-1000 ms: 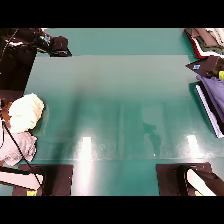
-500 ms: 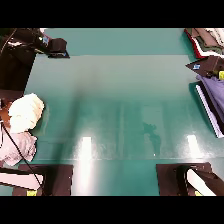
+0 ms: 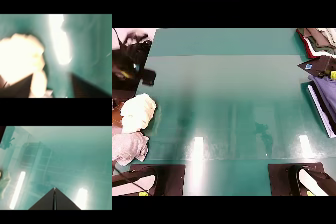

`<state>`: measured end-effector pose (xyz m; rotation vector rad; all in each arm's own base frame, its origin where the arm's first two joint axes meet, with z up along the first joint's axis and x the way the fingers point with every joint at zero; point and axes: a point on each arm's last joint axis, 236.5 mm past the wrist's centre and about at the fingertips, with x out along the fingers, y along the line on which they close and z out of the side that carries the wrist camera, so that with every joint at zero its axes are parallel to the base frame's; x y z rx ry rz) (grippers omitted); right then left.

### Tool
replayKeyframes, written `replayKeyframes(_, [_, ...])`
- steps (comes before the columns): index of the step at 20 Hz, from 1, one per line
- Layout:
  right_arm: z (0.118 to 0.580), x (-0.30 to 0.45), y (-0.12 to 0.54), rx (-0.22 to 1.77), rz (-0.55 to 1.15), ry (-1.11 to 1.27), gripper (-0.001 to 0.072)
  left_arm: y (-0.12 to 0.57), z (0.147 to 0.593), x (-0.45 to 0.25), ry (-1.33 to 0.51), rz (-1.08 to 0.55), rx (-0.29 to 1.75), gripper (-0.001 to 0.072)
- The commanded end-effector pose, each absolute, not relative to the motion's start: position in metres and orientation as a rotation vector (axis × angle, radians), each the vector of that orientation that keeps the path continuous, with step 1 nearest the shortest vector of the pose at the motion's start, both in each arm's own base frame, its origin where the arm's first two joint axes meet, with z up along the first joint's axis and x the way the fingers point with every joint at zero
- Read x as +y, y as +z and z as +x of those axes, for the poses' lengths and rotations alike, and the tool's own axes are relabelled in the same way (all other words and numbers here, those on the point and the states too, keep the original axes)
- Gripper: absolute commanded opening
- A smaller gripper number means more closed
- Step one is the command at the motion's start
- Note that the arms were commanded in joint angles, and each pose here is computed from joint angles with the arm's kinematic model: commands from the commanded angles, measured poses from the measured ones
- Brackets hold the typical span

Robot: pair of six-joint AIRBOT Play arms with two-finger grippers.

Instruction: Fold the shirts.

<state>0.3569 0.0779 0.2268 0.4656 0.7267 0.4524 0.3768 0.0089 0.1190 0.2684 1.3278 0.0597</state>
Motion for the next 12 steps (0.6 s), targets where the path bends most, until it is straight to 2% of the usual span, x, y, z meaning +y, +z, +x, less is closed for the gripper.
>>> replayKeyframes(1, [0.356, 0.078, 0.226, 0.729, 0.465, 0.454, 0.0017, 0.073, 0.344, 0.058, 0.247, 0.396, 1.4, 0.059])
replayKeyframes(6, [0.351, 0.081, 0.223, 0.756, 0.462, 0.468, 0.0017, 0.003, 0.338, 0.07, 0.306, 0.412, 1.378, 0.0591])
replayKeyframes(12, [0.349, 0.083, 0.221, 0.768, 0.461, 0.475, 0.0018, -0.011, 0.339, 0.088, 0.398, 0.44, 1.322, 0.059])
